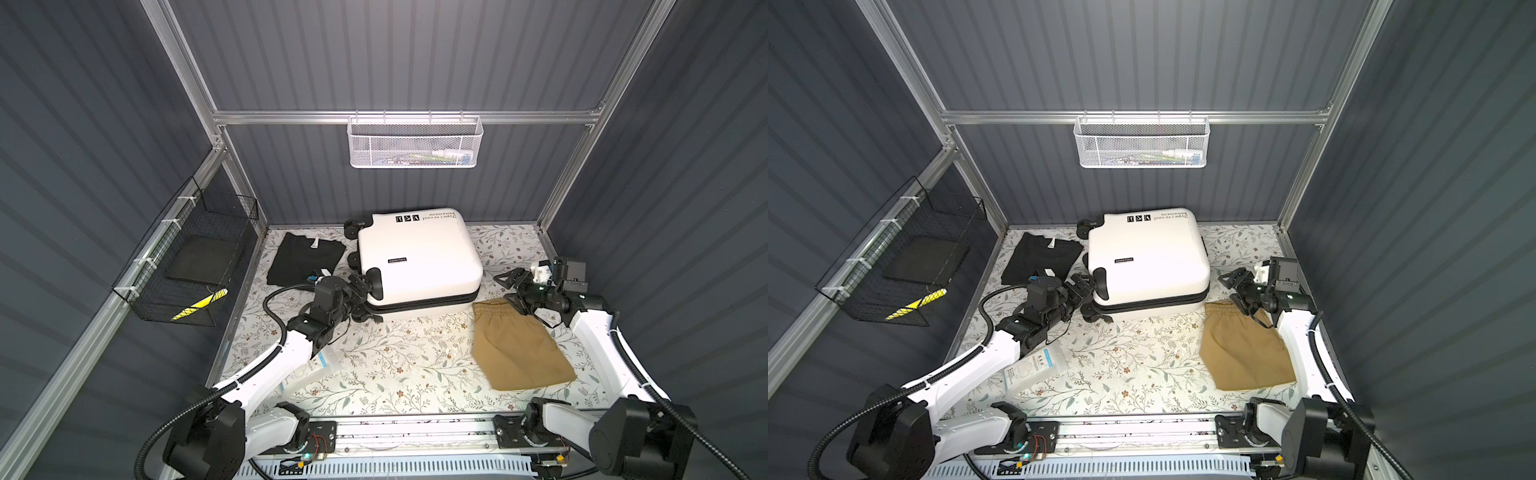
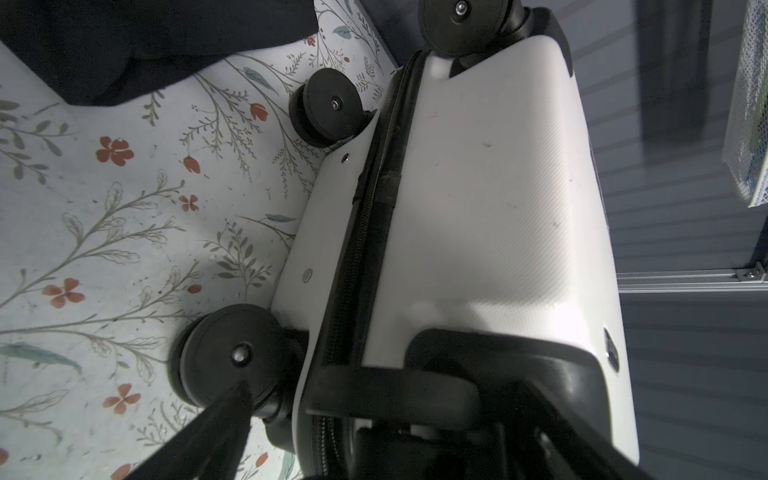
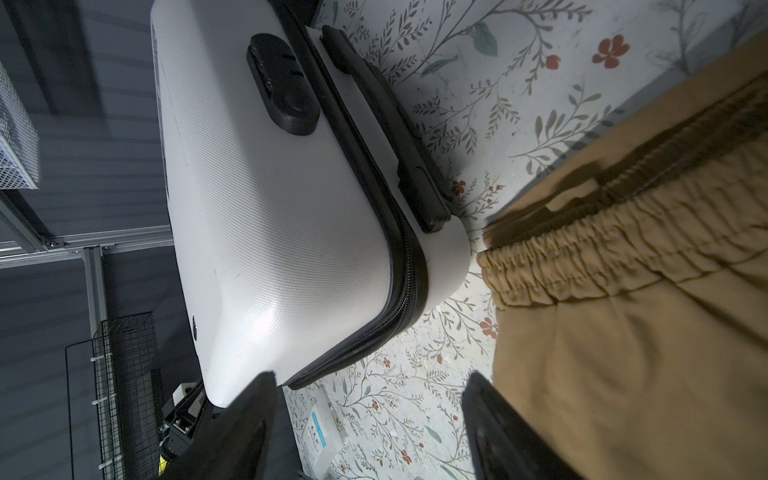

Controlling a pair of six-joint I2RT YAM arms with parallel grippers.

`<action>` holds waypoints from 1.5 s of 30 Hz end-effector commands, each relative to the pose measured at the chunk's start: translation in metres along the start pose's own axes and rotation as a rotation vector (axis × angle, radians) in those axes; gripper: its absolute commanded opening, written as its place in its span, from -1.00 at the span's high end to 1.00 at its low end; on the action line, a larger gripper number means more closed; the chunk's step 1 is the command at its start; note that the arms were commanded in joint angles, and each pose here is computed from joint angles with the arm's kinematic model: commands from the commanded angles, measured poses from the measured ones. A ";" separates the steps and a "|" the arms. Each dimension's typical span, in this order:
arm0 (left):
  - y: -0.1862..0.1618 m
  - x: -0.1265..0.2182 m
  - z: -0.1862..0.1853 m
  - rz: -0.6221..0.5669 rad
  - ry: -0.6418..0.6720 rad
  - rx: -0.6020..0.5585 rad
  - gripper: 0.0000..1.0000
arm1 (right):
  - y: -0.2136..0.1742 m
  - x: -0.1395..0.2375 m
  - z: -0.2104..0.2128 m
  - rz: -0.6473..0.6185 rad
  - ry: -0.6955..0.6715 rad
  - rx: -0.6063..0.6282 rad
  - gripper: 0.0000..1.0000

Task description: Pack the luggage

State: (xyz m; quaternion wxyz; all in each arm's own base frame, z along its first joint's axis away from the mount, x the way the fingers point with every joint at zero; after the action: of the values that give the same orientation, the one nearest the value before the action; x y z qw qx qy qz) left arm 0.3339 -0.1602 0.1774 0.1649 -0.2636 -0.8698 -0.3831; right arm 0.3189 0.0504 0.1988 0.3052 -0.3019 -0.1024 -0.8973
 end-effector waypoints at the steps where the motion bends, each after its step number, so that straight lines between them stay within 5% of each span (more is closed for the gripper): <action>1: 0.008 -0.002 -0.012 -0.026 -0.056 0.003 -0.98 | -0.003 0.005 0.004 -0.007 0.007 0.010 -0.45; 26: 0.064 0.012 -0.081 -0.121 -0.197 -0.054 -0.63 | -0.035 -0.001 -0.008 0.051 0.147 0.066 -0.45; 37: 0.032 0.039 -0.020 -0.090 -0.049 0.004 -0.86 | -0.032 -0.002 -0.009 0.045 0.137 0.056 -0.45; 45: 0.000 0.027 -0.002 -0.002 -0.070 0.060 -0.92 | -0.031 -0.004 -0.009 0.044 0.135 0.049 -0.44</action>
State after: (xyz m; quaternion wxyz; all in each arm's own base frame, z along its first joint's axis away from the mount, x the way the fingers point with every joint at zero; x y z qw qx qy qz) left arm 0.3146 -0.1460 0.2002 0.1402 -0.2537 -0.8842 -0.3664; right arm 0.2965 0.0724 0.1862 0.3363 -0.2425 -0.0955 -0.9050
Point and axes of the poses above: each gripper's point midway between its finger pads, its own x axis back along the fingers, its own z axis along the line the jaws close on, y = z × x, the point moved 1 cm from there along x, back along the fingers, and after that the axes turned 13 degrees about -x, right-handed, at the moved point
